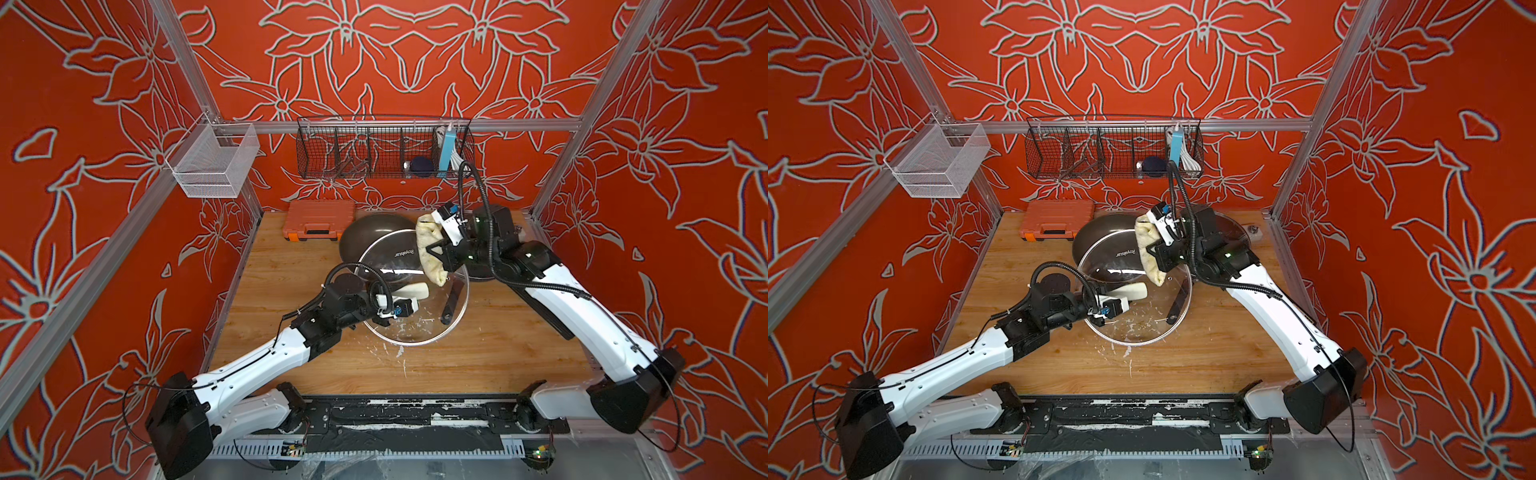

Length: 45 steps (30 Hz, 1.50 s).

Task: Wipe the pot lid with a cloth
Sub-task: Wipe the pot lid.

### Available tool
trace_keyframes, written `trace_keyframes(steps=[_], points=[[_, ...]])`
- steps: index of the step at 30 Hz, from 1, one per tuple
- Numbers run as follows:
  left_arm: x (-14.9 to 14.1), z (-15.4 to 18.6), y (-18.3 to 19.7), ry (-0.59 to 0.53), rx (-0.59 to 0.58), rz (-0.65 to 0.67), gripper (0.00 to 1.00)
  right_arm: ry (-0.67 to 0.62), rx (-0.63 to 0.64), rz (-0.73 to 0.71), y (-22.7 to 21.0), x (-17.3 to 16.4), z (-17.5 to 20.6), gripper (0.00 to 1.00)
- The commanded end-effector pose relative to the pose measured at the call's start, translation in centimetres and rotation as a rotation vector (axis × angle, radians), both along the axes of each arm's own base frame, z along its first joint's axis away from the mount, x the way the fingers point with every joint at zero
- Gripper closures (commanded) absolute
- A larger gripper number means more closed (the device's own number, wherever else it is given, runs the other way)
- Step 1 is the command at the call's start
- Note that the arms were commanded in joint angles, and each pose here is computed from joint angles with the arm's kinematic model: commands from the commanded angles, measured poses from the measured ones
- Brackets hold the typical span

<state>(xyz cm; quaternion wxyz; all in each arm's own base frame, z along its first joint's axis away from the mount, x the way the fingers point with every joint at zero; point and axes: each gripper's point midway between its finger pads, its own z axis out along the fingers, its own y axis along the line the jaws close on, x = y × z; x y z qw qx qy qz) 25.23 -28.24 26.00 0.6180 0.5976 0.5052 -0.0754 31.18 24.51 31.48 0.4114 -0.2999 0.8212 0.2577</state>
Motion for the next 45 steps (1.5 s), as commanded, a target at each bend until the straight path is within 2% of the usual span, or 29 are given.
trace_keyframes(steps=[1,8,12,21,32,38,45], points=[[-0.2,13.3,1.4,-0.210,-0.395,0.065,1.00,0.007,-0.012,-0.077,-2.5,0.0,-0.6,1.00],[2.1,15.4,3.2,0.009,-0.618,0.230,1.00,0.021,-0.067,-0.105,-5.1,-1.9,-2.0,1.00],[3.4,15.9,3.8,0.137,-0.713,0.307,1.00,0.056,-0.036,-0.041,-4.4,-3.4,-2.6,1.00],[5.2,16.9,4.4,0.297,-0.863,0.399,1.00,0.097,-0.018,0.049,-1.5,-5.5,-3.9,1.00],[6.5,17.1,4.5,0.358,-0.945,0.449,1.00,0.094,0.051,0.195,5.0,-7.8,-2.7,1.00],[6.7,17.1,4.7,0.364,-0.952,0.467,1.00,0.105,0.035,0.248,7.4,-8.6,-3.3,1.00],[6.2,16.8,4.6,0.334,-0.913,0.443,1.00,0.065,-0.026,0.068,3.5,-6.2,-3.2,1.00]])
